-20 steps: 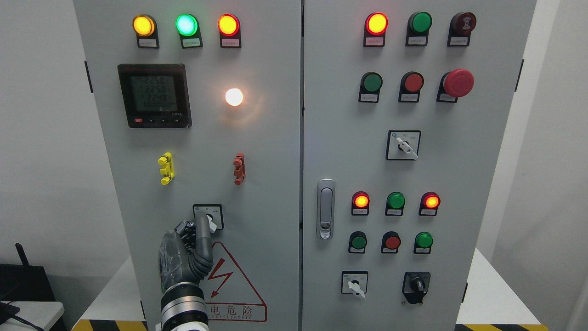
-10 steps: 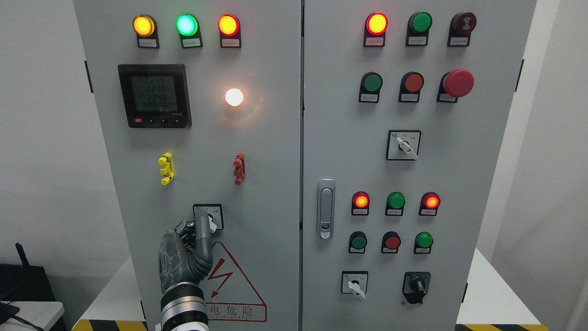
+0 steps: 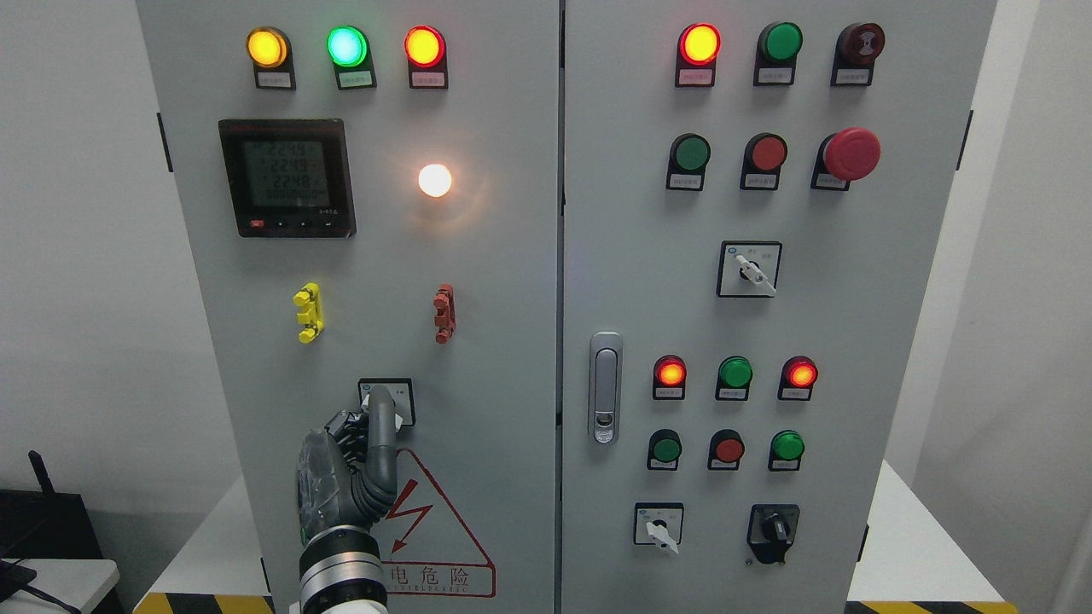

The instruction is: Turn on light switch 1

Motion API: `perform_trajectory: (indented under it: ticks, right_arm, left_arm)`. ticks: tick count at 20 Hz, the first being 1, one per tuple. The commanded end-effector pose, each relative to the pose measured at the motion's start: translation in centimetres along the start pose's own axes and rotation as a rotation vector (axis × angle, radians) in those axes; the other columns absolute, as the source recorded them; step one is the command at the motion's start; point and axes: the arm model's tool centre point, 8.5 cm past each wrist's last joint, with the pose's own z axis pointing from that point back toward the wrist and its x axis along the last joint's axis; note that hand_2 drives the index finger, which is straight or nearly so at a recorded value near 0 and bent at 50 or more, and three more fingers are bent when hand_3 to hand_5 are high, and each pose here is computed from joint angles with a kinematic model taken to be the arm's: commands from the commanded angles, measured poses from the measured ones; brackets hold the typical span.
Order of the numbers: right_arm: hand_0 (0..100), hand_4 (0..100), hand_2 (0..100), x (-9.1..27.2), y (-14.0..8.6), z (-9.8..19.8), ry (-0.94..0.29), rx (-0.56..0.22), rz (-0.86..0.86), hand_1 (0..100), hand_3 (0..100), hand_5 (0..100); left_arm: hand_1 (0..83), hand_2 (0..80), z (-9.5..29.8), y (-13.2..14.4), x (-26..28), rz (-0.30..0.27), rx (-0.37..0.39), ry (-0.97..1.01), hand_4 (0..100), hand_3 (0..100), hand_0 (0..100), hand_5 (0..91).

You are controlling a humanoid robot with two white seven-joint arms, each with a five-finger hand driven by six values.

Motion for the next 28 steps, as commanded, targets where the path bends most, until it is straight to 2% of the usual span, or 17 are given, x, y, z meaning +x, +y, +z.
perform_trajectory:
  ticks: [1,9,12,15,18,20,22,24,25,27,28]
  right_arm:
    - [12,0,0,0.1,0.1,0.0,-0.001,0.002,-0.008,39,0,0]
    - [12,0,0,0.0,0.1,0.0,0.0,0.002,-0.008,39,0,0]
    - [12,0,0,-0.1,0.1,0.0,0.002,0.002,-0.008,39,0,0]
    - [12,0,0,0.0,0.0,0.0,0.0,0.001,-0.008,39,0,0]
    - [12,0,0,-0.1,0.1,0.0,0.002,0.002,-0.008,39,0,0]
    - [12,0,0,0.0,0.1,0.0,0.0,0.002,-0.008,39,0,0]
    - [12,0,0,0.0,0.1,0.0,0.0,0.002,-0.008,39,0,0]
    - [12,0,0,0.0,0.0,0.0,0.0,0.001,-0.008,39,0,0]
    - [12,0,0,0.0,0.0,0.0,0.0,0.001,-0.008,39,0,0]
    - [12,0,0,0.1,0.0,0.0,-0.001,0.001,-0.008,39,0,0]
    - [12,0,0,-0.1,0.1,0.0,0.002,0.002,-0.008,39,0,0]
  left_arm:
    - [14.5,57.9,0.1,0.2,-0.4,0.0,0.002,0.011,85,85,25,83.0]
    - [14.4,58.4,1.0,0.7,-1.2,0.005,-0.004,0.014,86,85,24,82.8]
    - [14.8,58.5,2.2,1.3,-2.4,0.004,-0.02,0.019,86,85,20,82.9]
    - [16.0,58.7,3.6,1.8,-3.3,0.025,-0.057,-0.022,86,85,15,82.9]
    - [16.5,57.2,5.4,3.6,-5.7,0.044,-0.068,-0.056,86,85,9,81.8]
    - [16.9,56.7,6.7,6.1,-8.7,0.029,-0.075,-0.065,85,84,7,80.1]
    - [14.1,55.4,8.4,10.2,-12.6,-0.022,-0.064,-0.059,85,82,6,75.8]
    - [10.4,50.4,10.0,16.2,-18.2,-0.118,-0.005,0.032,82,77,5,64.7]
    - [7.8,47.9,10.7,18.5,-20.0,-0.146,0.026,0.064,81,75,4,62.0]
    - [5.3,45.1,12.8,23.3,-24.8,-0.182,0.085,0.148,80,74,4,56.0]
    - [4.0,43.2,13.7,24.7,-26.4,-0.188,0.104,0.176,79,72,4,51.6]
